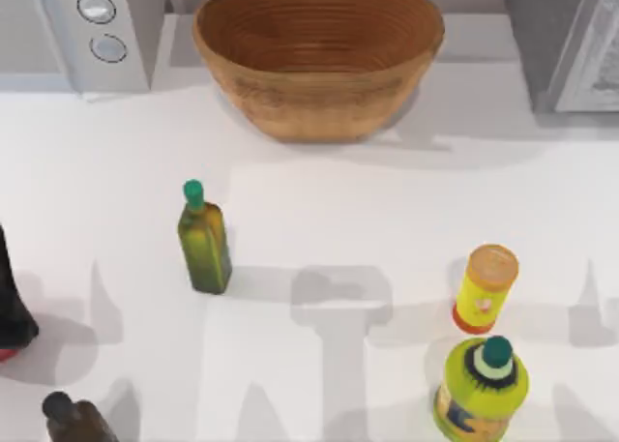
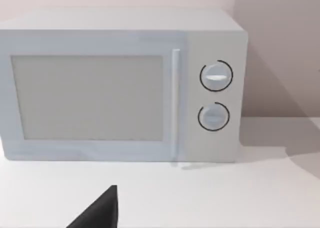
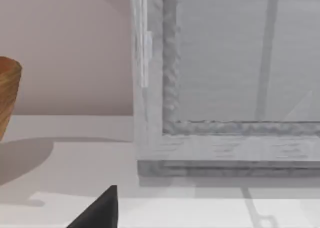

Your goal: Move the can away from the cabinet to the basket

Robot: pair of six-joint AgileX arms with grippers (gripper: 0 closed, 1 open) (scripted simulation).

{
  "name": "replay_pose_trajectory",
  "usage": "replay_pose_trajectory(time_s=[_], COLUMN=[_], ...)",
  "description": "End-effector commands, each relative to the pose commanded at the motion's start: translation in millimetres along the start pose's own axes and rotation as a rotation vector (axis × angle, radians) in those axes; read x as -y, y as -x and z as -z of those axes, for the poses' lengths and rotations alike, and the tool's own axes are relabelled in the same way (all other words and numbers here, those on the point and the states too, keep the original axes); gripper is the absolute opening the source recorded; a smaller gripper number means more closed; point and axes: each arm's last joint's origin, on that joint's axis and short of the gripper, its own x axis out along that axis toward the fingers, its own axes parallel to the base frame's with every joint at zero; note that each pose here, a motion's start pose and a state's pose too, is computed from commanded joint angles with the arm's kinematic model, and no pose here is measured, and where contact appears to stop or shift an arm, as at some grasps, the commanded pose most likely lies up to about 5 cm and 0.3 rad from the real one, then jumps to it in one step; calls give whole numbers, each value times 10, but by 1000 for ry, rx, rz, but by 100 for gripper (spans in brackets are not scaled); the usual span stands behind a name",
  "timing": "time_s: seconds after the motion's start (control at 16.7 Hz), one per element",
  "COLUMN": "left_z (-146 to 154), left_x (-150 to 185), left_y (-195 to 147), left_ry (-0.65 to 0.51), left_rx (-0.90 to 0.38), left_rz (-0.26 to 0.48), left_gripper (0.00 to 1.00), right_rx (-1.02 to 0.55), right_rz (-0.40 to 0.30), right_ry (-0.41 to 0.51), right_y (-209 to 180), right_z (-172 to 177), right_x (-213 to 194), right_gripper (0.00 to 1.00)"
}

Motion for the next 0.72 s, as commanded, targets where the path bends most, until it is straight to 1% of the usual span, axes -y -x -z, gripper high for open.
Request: replay_pose_trajectory(time_s=[0.18,0.36,0.54,0.72], left_z=[0,0,0,0], left_x=[0,0,0,0], left_y=[0,0,0,0], left_ry=[0,0,0,0], left_rx=[0,0,0,0], left_rz=[0,0,0,0], left_gripper=[100,100,100,100], right_rx=[1,-2,-8,-18], right_rz=[2,10,12,8], right_ry=[0,-1,-1,1], right_y=[1,3,-32,-155], right_z=[-28,-274,-742,-1346], right_x=[0,-5,-23,-61], right_gripper=[100,100,100,100])
